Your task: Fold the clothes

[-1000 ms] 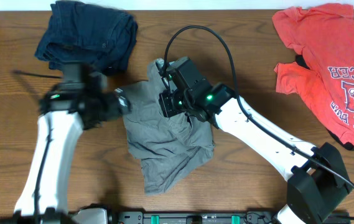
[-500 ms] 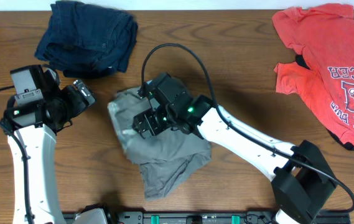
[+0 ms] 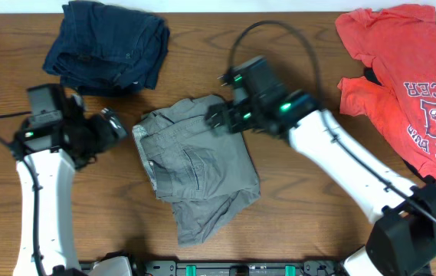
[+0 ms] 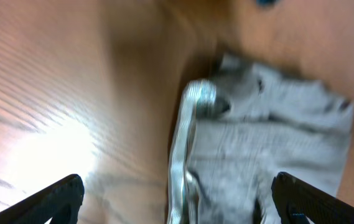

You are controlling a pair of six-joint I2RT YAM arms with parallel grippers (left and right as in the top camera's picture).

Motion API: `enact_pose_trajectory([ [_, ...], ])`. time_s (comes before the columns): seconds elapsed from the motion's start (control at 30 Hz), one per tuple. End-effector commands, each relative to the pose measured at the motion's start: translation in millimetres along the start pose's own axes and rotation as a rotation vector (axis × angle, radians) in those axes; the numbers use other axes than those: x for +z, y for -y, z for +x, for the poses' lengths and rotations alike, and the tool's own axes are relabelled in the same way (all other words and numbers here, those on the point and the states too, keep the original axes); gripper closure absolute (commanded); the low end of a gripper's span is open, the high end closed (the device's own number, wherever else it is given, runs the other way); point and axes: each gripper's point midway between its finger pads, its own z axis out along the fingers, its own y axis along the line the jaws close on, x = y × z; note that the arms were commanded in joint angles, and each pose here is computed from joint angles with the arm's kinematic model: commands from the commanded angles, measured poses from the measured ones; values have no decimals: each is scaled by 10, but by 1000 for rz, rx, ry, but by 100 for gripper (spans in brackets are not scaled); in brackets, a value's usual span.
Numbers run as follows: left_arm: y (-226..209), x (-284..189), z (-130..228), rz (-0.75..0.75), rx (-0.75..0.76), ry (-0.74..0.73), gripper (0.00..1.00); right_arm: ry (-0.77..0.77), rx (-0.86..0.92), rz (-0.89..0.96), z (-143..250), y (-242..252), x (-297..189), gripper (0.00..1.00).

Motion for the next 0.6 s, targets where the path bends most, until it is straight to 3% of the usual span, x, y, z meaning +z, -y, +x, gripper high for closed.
enact_pose_trajectory([
  [0.0, 18, 228, 294, -24, 64, -111, 2, 34, 63, 76, -148, 403, -149, 1],
  [0.2, 115, 447, 669, -51, 143, -247, 2, 31, 165, 141, -177, 897, -290, 1],
  [0.43, -88, 662, 1016, -125, 26, -358, 2, 33, 198, 213, -162, 1121, -351, 1],
  [0.57, -15, 728, 1138, -55, 7, -397, 2, 35, 198, 235, -160, 1159, -360, 1],
])
